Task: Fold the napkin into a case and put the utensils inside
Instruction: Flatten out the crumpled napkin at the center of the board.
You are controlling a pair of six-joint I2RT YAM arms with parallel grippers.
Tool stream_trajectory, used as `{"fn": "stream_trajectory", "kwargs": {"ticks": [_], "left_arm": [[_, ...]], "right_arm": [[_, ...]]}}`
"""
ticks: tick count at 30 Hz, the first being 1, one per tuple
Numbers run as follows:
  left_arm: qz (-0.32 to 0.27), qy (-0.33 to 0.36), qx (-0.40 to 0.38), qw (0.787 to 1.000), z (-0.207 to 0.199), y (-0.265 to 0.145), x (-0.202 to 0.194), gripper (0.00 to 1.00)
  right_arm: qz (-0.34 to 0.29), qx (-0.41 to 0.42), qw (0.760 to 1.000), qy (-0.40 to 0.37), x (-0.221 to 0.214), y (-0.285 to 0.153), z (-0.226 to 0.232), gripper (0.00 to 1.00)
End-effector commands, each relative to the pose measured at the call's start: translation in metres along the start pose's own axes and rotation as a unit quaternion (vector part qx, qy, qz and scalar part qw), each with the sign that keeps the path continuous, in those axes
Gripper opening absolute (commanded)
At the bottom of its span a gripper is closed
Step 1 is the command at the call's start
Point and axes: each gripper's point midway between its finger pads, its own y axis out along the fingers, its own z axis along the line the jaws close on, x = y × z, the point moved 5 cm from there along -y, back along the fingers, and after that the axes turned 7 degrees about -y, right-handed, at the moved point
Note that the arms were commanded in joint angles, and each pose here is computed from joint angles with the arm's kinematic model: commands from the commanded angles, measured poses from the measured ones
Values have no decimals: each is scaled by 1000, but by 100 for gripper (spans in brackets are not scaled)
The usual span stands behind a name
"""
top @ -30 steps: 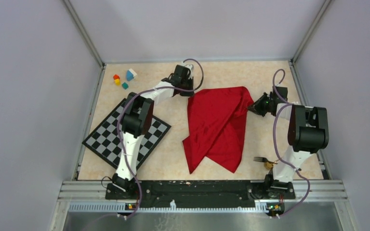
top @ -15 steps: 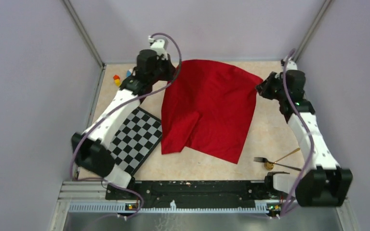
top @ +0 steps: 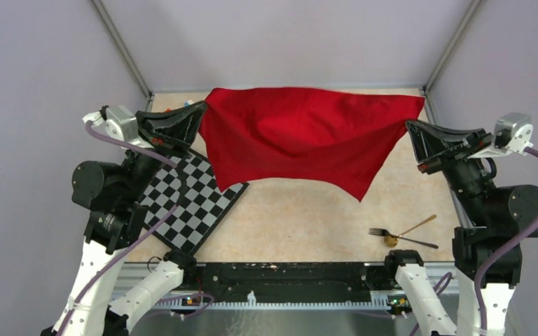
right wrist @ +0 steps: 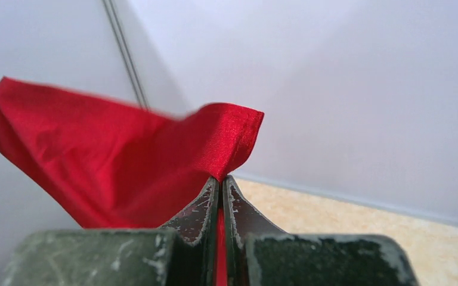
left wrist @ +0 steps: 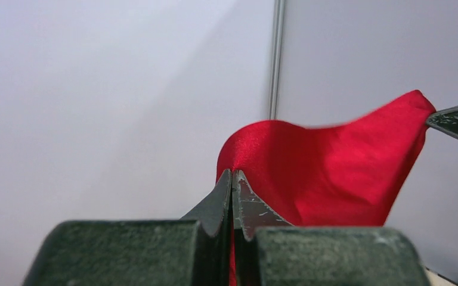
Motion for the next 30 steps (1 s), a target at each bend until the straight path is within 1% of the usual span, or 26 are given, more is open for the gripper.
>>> {"fn": "stream_trajectory", "kwargs": {"ticks": [1,3,5,7,9,10,12,13,15,17,19,20,22,23,24,25,26,27,28,29,30], "left_arm": [[-20,1,13,1000,8,14,4,0],[-25,-4,31,999,18,25,-2,0],[-17,-21,66,997,34,40,-16,0],[-1,-34,113,993,57,59,-36,0],[32,-40,159,986,83,81,-68,0],[47,-40,188,980,99,91,-88,0],[85,-36,206,974,125,114,-134,0],[120,-35,212,969,141,127,-173,0],[161,-35,225,960,169,147,-229,4],[201,-30,246,948,200,160,-288,7],[234,-34,274,932,234,172,-336,3],[253,-36,290,922,251,175,-359,2],[281,-31,314,906,279,180,-391,11],[290,-26,317,903,290,184,-399,16],[291,-20,321,901,297,192,-394,31],[301,-16,326,896,301,193,-397,49],[309,-16,330,892,303,192,-395,63],[314,-17,337,888,301,190,-390,74],[316,-22,347,883,298,186,-381,83],[316,-31,350,881,290,182,-368,91],[317,-43,346,882,282,177,-357,95]], "right_arm": [[-21,-37,999,12,18,3,-6,0],[-22,-85,996,22,16,8,-21,0],[-6,-144,989,40,4,17,-42,0],[33,-193,979,53,-22,34,-68,0],[67,-224,971,54,-54,51,-91,0],[85,-238,966,57,-73,60,-103,0],[110,-256,959,52,-107,78,-124,0],[122,-259,957,51,-126,88,-135,0],[133,-253,958,37,-160,112,-155,0],[146,-247,958,4,-198,133,-180,0],[176,-244,953,-20,-239,153,-209,0],[196,-256,946,-24,-259,161,-224,0],[238,-270,933,-26,-293,181,-253,2],[269,-272,924,-26,-310,192,-265,12],[328,-275,903,-28,-342,197,-278,18],[364,-295,883,-34,-352,200,-288,27],[390,-312,865,-39,-359,201,-295,39],[415,-316,853,-35,-362,201,-296,46],[451,-307,838,-26,-366,196,-293,49],[470,-298,830,-20,-366,195,-289,50],[485,-296,823,-14,-363,193,-283,52]]}}
